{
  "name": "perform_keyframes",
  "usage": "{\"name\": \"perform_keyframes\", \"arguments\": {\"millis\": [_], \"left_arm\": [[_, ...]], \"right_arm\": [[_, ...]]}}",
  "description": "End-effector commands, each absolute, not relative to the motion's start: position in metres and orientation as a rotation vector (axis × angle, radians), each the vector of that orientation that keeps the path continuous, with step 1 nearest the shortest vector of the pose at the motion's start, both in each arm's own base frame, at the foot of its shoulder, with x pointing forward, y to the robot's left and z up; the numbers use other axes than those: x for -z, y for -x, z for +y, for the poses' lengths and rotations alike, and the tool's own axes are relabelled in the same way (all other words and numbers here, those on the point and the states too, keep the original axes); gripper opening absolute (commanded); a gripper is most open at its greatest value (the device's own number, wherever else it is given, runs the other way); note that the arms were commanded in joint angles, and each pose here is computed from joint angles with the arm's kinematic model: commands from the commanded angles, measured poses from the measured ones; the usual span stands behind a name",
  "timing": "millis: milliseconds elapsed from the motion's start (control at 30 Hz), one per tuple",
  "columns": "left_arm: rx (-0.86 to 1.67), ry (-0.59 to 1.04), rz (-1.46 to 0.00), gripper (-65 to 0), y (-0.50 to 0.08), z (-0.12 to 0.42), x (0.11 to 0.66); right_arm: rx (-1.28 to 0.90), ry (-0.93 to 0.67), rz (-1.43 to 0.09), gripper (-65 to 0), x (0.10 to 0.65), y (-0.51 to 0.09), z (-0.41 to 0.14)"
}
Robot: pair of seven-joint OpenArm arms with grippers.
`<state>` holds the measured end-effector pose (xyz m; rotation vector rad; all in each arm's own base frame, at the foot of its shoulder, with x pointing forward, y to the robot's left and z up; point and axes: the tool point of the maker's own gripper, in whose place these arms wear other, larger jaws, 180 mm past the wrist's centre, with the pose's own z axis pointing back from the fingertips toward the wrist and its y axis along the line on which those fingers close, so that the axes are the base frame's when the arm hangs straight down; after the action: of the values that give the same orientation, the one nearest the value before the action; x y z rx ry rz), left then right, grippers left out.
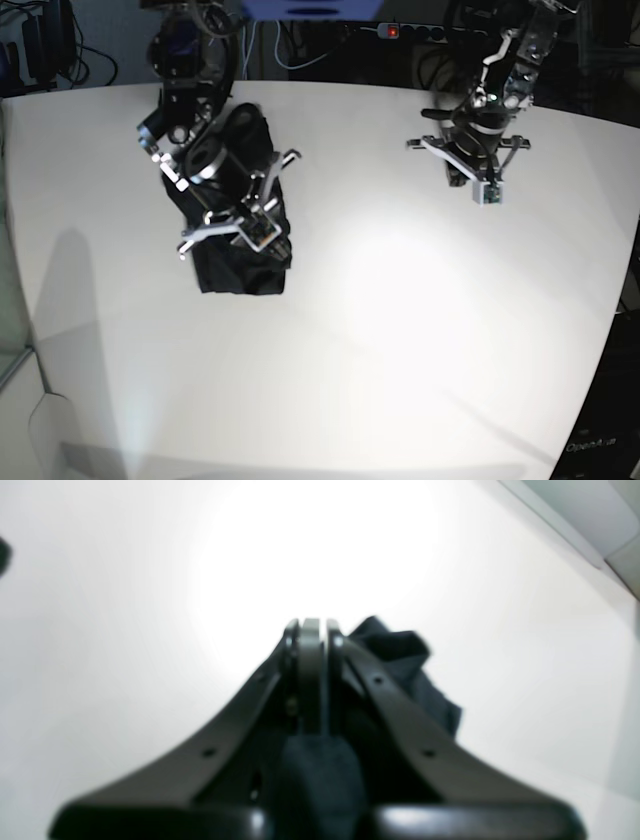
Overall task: Fold the T-shirt properly
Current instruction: 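Press and smooth the bundle with the right gripper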
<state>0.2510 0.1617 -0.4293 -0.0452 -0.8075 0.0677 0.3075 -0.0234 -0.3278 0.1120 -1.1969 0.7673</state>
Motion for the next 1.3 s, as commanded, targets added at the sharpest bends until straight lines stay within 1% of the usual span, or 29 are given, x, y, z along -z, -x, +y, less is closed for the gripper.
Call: {"name": "perform_keyframes", "arguments": {"millis": [0, 133, 433, 700, 967, 1267], "left_arm": [[-0.063, 0.043, -0.814, -65.0, -0.252, 0.164, 0.425], [-0.064, 0.044, -0.806, -65.0, -0.249, 0.164, 0.427], [-0.063, 0.043, -0.804, -65.0, -0.247, 0.164, 0.428], [-0.063, 0.043, -0.805, -65.0, -0.248, 0.164, 0.428], [-0.062, 0.042, -0.808, -65.0, -0.25, 0.164, 0.427], [-0.063, 0.039, -0.8, -65.0, -0.247, 0.165, 0.43]], "right_arm": [[-0.766, -0.104, -1.263, -65.0, 0.309, -0.319, -0.024], [-0.772, -0.083, -1.261, -65.0, 0.307, -0.336, -0.027], [-0.783, -0.102, -1.203, -65.0, 0.33, -0.354, -0.029], [-0.718, -0.079, -1.152, -65.0, 0.349, -0.378, -0.06], [-0.7, -0.108, -1.056, -65.0, 0.385, -0.374, -0.068], [-0.648, -0.203, -1.021, -65.0, 0.419, -0.361, -0.063]]}}
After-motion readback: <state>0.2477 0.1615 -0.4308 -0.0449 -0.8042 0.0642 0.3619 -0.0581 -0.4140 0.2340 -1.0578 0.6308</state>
